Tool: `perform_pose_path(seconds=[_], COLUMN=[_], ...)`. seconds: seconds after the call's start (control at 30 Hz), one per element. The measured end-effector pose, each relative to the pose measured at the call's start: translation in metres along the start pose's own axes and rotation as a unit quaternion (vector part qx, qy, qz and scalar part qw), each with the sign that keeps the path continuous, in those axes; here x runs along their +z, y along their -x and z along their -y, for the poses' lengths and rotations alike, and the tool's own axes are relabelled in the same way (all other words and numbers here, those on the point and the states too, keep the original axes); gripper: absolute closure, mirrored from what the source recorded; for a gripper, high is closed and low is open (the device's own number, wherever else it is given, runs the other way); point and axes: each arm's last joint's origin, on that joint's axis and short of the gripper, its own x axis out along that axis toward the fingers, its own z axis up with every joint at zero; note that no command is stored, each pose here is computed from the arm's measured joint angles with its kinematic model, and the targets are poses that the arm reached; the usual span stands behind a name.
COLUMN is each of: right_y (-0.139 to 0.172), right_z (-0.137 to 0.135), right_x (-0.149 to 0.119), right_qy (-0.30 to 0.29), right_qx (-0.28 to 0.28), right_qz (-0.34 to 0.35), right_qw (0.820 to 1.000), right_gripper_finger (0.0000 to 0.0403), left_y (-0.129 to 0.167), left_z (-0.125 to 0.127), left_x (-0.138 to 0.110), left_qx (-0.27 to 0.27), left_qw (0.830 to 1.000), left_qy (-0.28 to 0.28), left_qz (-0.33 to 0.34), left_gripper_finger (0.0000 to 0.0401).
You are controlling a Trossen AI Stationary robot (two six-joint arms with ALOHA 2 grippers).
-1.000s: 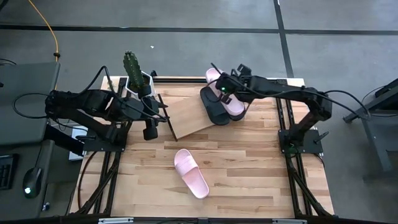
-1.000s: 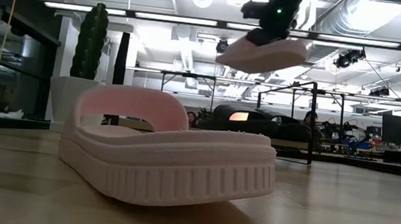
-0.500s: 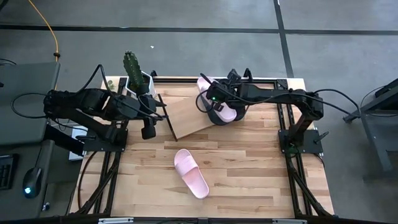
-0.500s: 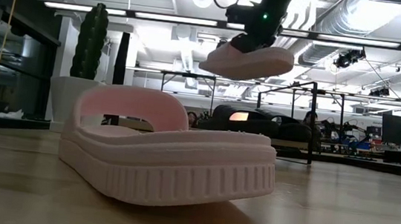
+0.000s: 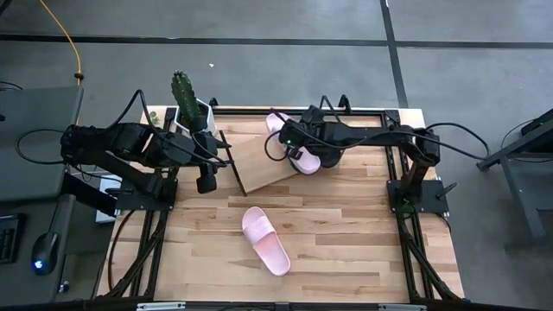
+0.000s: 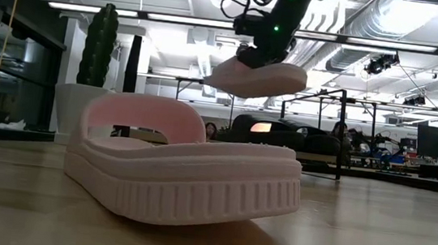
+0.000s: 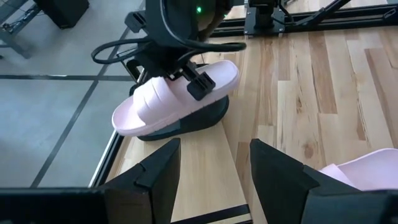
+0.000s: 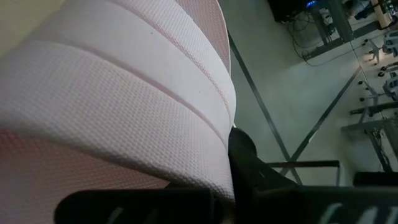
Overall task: Pick and place slides into the shelf
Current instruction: Put the top pink slide on the shelf
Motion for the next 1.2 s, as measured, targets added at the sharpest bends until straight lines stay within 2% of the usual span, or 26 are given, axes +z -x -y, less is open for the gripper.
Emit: perform_pose_path(seconds=[0.37, 0.97, 1.2], right_y=[0.008, -0.017, -0.027], right_z=[-0.018, -0.050, -0.063], right_x=[0.006, 0.018, 0.017], right_qy=[-0.002, -0.025, -0.021], right_qx=[0.012, 0.050, 0.060], right_qz=[0.034, 0.081, 0.079], right_qw=[0.999, 0.995, 0.995], right_gripper_finger=[0.0403, 0.0403, 0.0403], left_y=[0.000, 0.000, 0.000], left_z=[0.000, 0.000, 0.000], left_x=[0.002, 0.002, 0.001], left_qx=[-0.001, -0.001, -0.002], left_qw=[1.000, 1.000, 1.000], left_qy=[0.004, 0.002, 0.001], left_qz=[0.010, 0.007, 0.006], left_gripper_finger=[0.0224, 0.0224, 0.0224])
